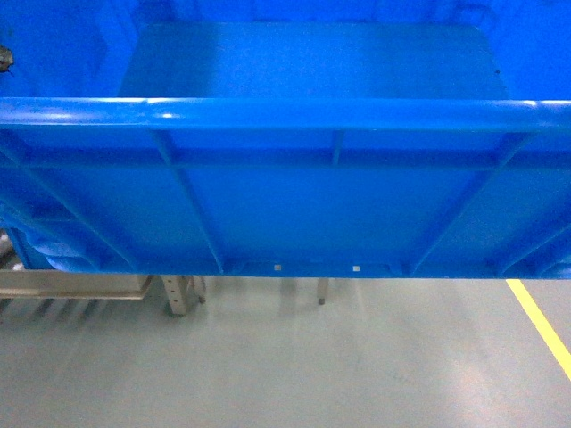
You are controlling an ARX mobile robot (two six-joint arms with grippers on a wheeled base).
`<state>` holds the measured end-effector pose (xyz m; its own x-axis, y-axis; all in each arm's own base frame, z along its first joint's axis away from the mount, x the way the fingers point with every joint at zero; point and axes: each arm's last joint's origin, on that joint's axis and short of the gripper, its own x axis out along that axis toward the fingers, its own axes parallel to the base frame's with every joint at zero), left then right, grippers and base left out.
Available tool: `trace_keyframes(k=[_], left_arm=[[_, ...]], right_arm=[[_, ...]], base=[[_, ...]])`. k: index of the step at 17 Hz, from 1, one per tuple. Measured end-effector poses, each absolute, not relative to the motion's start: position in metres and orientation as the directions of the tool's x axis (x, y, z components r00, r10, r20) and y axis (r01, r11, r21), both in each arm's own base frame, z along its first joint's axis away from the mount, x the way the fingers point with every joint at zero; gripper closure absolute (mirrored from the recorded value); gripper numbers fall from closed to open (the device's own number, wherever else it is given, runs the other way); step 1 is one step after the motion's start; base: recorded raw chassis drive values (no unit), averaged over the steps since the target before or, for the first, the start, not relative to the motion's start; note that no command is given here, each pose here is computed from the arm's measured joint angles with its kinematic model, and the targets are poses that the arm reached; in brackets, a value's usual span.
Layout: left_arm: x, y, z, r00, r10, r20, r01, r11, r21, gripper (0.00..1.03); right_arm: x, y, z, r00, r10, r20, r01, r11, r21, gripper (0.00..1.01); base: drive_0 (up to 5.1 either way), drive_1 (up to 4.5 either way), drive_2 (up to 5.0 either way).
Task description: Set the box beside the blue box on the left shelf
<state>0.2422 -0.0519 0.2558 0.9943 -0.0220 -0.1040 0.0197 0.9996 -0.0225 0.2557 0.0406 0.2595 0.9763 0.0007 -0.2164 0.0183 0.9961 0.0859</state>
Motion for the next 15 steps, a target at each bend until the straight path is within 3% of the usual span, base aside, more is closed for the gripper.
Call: trace_keyframes(k=[15], left_arm=[[0.2422,-0.0514,0.2559,0.994,-0.020,-0.104,0.018,1.000,-0.023,0.94]], right_arm=[[0.2554,0.0406,0.2597,0.976,0.001,-0.216,0.018,0.996,0.086,0.93]], base=[[-4.9,1.73,3.0]])
